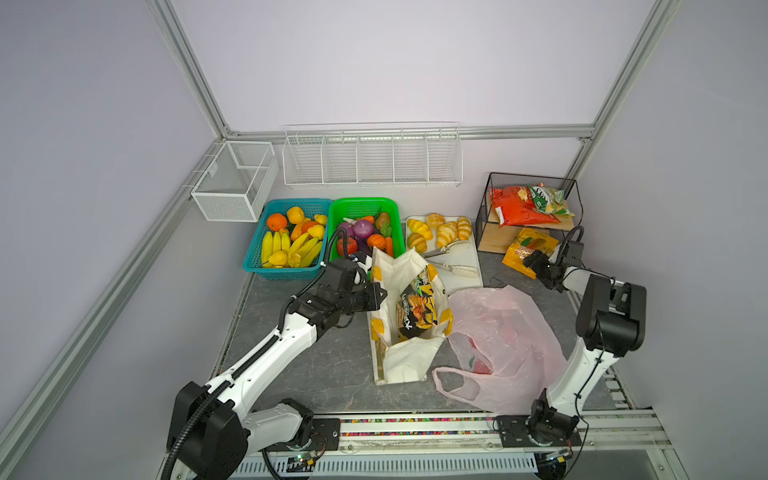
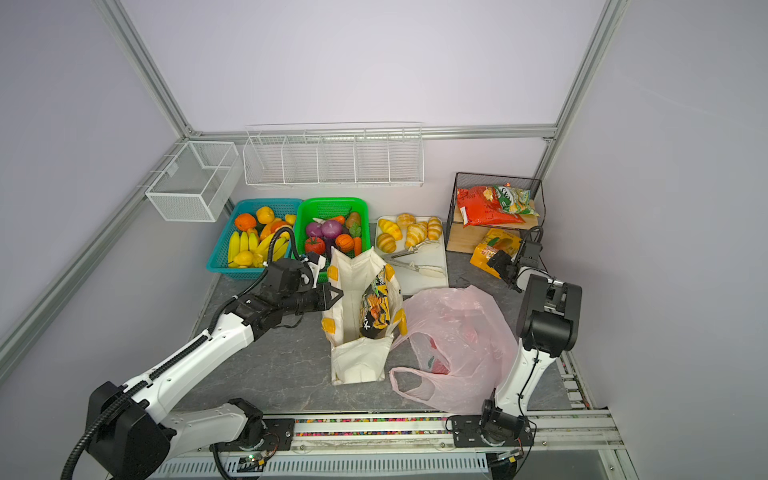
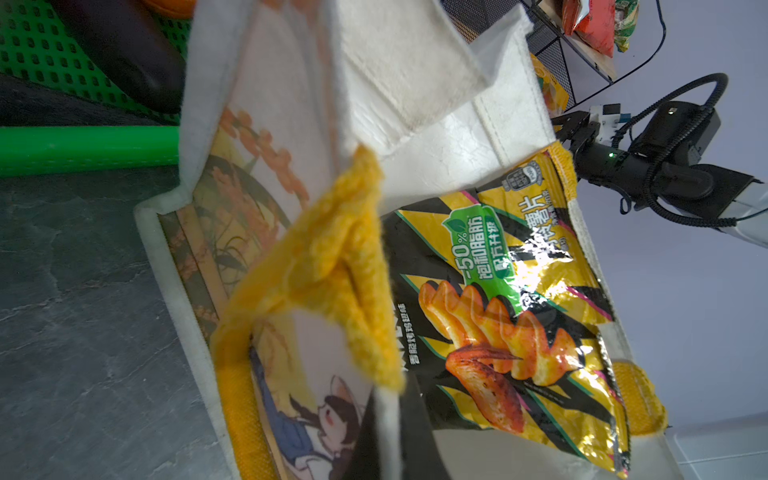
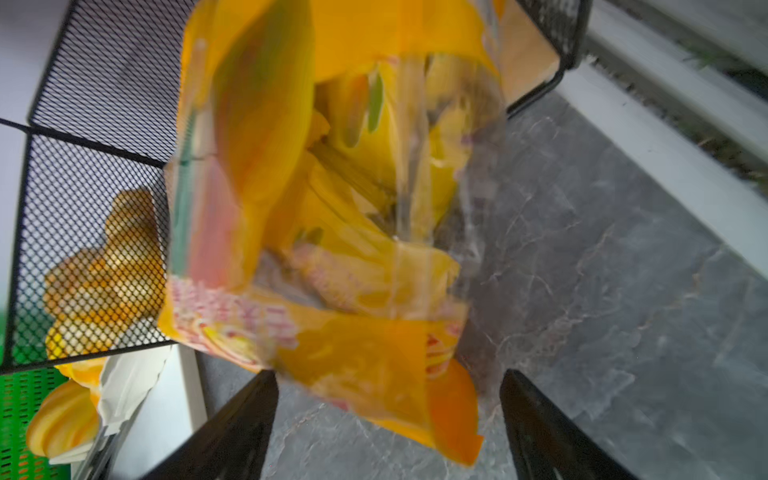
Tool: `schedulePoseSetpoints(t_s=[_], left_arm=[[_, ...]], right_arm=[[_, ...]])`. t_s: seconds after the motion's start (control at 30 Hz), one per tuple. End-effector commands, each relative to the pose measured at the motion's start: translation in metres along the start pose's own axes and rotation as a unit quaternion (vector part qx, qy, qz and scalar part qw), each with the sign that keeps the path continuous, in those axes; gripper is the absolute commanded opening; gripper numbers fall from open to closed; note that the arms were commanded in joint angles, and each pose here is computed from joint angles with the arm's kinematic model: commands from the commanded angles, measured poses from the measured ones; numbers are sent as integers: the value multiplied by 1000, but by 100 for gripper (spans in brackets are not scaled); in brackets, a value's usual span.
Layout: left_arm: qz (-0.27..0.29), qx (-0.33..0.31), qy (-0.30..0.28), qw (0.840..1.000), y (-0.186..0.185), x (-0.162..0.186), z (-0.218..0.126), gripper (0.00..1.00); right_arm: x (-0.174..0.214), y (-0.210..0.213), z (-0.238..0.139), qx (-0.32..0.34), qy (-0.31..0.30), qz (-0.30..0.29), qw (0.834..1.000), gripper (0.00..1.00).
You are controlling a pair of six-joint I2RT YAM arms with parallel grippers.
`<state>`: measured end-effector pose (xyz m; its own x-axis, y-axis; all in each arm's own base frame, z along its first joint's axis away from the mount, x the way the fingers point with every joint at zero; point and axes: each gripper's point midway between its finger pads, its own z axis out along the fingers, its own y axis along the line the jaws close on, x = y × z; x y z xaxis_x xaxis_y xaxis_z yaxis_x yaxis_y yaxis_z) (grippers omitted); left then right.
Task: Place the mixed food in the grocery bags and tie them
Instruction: 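Grasp the yellow LOTTO snack bag with the right gripper, then carry the yellow bag over the tote and lower it in with the right gripper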
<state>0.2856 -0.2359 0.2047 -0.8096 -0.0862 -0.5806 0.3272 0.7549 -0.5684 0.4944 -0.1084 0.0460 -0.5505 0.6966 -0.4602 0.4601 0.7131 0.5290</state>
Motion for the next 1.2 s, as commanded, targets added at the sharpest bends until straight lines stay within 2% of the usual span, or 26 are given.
schedulePoseSetpoints(t_s=[0.0,0.1,0.2,0.4,0.63,0.93,1.17], left_arm=[[10,7,-36,999,-4,-16,-3,0],[8,7,-37,999,-3,-16,-2,0],[7,6,-36,999,-3,-15,-1,0],[7,4,-34,999,-1,-15,1,0],[6,4,-32,999,-1,-15,3,0],[8,6,-34,999,-2,-16,4,0],[10,7,-35,999,-2,-17,4,0]], right_arm=[[-7,12,7,-41,2,-3,999,83],[-5,12,14,-54,9,-10,998,77],[-8,15,16,-76,6,-15,997,67],[-15,26,4,-115,-11,-19,993,34],[-29,54,-30,-166,-35,-20,985,8],[-43,103,-99,-240,-67,-24,968,7],[-25,125,-165,-266,-86,-43,959,7]])
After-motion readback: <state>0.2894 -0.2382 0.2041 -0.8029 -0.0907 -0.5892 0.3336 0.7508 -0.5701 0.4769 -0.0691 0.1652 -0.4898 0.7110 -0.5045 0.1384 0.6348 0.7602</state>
